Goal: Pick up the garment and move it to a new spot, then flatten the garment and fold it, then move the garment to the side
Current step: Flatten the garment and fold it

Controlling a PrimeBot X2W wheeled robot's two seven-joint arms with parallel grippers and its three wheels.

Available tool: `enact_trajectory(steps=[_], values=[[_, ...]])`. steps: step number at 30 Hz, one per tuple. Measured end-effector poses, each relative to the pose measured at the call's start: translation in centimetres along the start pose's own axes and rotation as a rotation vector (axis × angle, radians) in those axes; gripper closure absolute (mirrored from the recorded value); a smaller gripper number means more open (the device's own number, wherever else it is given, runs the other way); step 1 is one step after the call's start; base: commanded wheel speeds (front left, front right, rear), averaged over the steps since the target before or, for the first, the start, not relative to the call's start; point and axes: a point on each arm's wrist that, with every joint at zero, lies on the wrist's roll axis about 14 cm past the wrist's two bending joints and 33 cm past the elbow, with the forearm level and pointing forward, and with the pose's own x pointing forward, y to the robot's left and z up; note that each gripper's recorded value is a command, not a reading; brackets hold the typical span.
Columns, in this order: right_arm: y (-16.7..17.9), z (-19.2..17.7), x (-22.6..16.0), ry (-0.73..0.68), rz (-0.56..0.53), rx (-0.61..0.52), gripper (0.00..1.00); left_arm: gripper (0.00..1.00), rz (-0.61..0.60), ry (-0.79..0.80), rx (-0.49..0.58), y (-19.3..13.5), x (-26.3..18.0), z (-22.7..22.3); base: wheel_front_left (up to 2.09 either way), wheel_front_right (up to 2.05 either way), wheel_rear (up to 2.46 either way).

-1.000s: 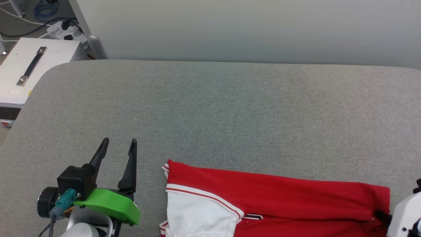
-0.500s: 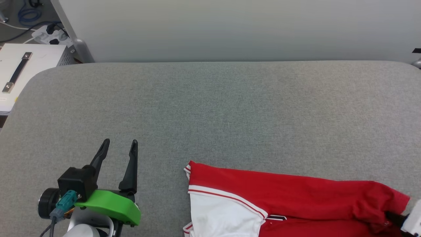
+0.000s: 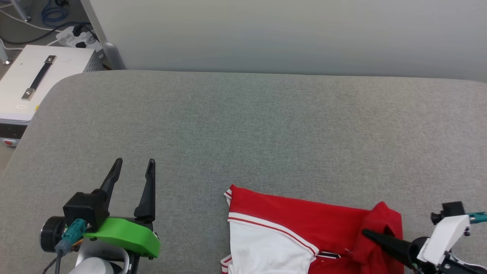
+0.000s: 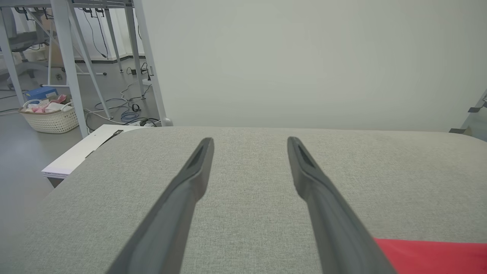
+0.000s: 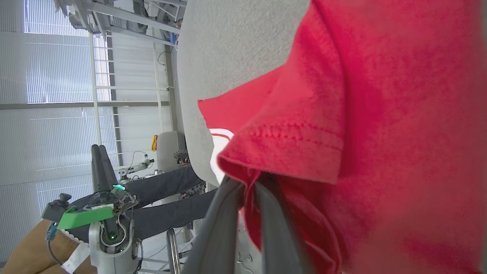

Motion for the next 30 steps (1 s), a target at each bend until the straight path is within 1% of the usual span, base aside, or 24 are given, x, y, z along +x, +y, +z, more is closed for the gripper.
enact_trajectory(steps=[4,7,12,16,19,21,24,30], values=[[2.4,-2.6,2.5,0.078,0.120,0.040,1.00,0.00,0.028,0.005,0.003,0.8,-0.4,-0.2,0.00,0.00,0.00],[4.3,-4.3,4.2,0.128,0.188,0.050,1.00,0.00,0.040,0.012,0.000,1.1,-0.6,-0.4,0.00,0.00,0.00],[6.8,-7.3,6.5,0.213,0.267,0.062,1.00,0.00,0.059,0.025,-0.008,1.5,-0.7,-0.9,0.00,0.00,0.00],[8.2,-9.0,8.0,0.257,0.306,0.075,1.00,0.00,0.066,0.021,-0.001,1.8,-0.2,-0.8,0.00,0.00,0.00],[9.1,-10.4,9.4,0.303,0.318,0.058,1.00,0.00,0.067,0.017,0.001,1.9,0.1,-0.9,0.00,0.00,0.00],[9.4,-11.2,10.0,0.319,0.324,0.069,1.00,0.00,0.074,0.020,-0.001,2.1,0.2,-1.1,0.00,0.00,0.00],[9.1,-12.2,11.0,0.347,0.302,0.065,1.00,0.00,0.085,0.033,0.000,2.3,0.4,-1.6,0.00,0.00,0.00],[8.2,-12.3,12.5,0.321,0.267,0.087,1.00,0.00,0.093,0.057,0.001,2.6,0.7,-2.5,0.00,0.00,0.00]])
